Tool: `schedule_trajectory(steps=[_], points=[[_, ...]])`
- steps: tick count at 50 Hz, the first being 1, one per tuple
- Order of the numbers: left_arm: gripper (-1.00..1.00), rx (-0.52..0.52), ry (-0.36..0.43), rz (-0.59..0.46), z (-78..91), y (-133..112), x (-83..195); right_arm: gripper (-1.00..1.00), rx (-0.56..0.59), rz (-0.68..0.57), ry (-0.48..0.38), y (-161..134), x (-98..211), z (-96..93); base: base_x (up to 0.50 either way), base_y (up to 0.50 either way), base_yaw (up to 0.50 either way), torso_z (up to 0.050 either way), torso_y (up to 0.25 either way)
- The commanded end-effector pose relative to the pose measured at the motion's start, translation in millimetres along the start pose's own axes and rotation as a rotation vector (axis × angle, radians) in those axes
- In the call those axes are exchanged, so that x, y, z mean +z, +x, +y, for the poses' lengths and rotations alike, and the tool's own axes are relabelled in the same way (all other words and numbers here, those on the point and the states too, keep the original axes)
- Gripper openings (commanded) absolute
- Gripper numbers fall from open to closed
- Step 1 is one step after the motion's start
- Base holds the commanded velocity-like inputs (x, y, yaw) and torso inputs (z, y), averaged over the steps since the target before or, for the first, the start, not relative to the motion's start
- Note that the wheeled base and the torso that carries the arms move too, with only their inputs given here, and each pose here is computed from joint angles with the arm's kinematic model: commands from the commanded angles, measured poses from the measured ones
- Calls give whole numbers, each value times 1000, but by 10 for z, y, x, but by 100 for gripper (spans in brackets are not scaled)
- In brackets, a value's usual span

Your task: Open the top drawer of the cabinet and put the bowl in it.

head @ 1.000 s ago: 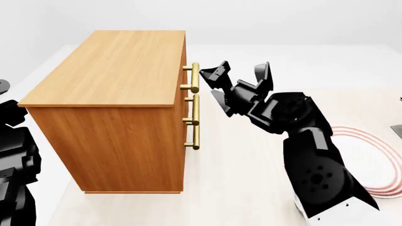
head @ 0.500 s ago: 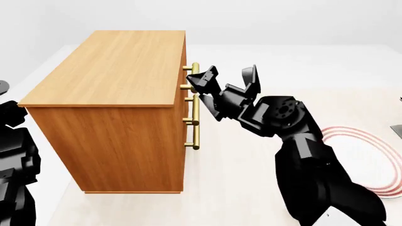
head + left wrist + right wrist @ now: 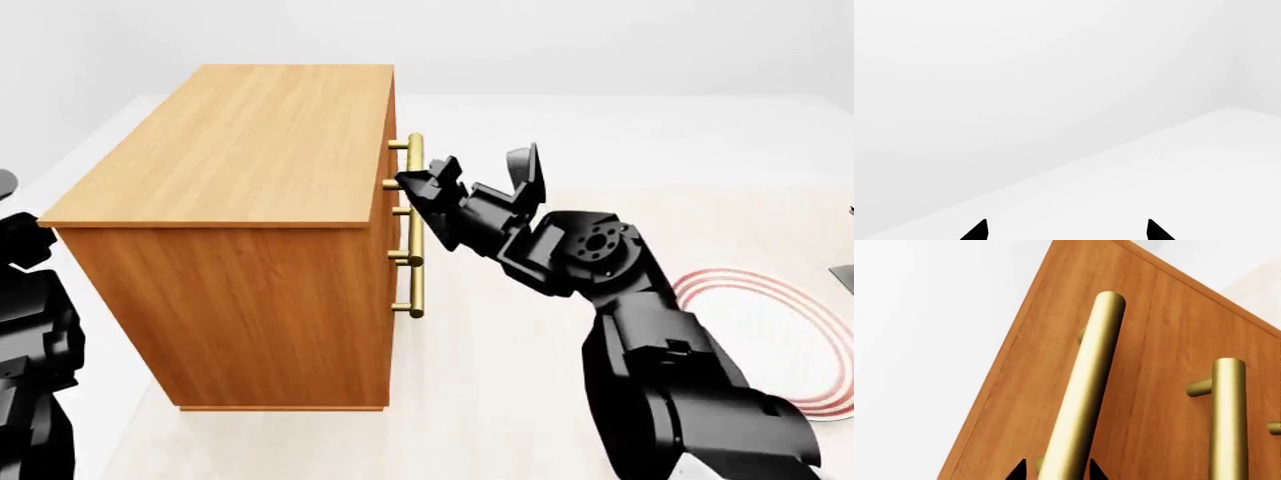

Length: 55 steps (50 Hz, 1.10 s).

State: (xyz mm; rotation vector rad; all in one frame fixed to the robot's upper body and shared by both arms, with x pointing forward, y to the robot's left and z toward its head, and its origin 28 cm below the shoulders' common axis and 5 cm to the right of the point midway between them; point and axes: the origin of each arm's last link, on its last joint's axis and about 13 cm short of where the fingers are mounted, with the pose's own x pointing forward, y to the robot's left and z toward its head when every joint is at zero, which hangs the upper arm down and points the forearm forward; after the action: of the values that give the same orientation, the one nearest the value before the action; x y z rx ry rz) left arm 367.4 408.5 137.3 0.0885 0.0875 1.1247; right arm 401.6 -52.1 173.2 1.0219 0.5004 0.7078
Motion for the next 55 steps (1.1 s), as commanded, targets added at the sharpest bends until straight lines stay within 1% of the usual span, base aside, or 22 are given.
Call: schedule_trajectory(steps=[1,11,22,32,50,55], points=[[100,1,-1,0,2,2,1,-100,-12,8,-35,1,-7,-23,0,0,0,0,0],[100,1,0,-1,-3,-2,1,-100,-18,-11,-34,-44,42,-53,0,0,0,0,0],[100,4,-4,0,1,4,11,-100,-14,-60,-24,-151,204,-40,2,0,0,0,0],[100,3,-2,1,0,1,2,-100,-28,-97,-29,-240,292,-82,5,0,0,0,0],[100,3,-7,2,-3,3,16,-100,-12,-149,-18,-342,433,-56,6,0,0,0,0],[100,5,-7,3,-2,3,17,-100,-23,-192,-10,-459,509,-128,6,0,0,0,0]])
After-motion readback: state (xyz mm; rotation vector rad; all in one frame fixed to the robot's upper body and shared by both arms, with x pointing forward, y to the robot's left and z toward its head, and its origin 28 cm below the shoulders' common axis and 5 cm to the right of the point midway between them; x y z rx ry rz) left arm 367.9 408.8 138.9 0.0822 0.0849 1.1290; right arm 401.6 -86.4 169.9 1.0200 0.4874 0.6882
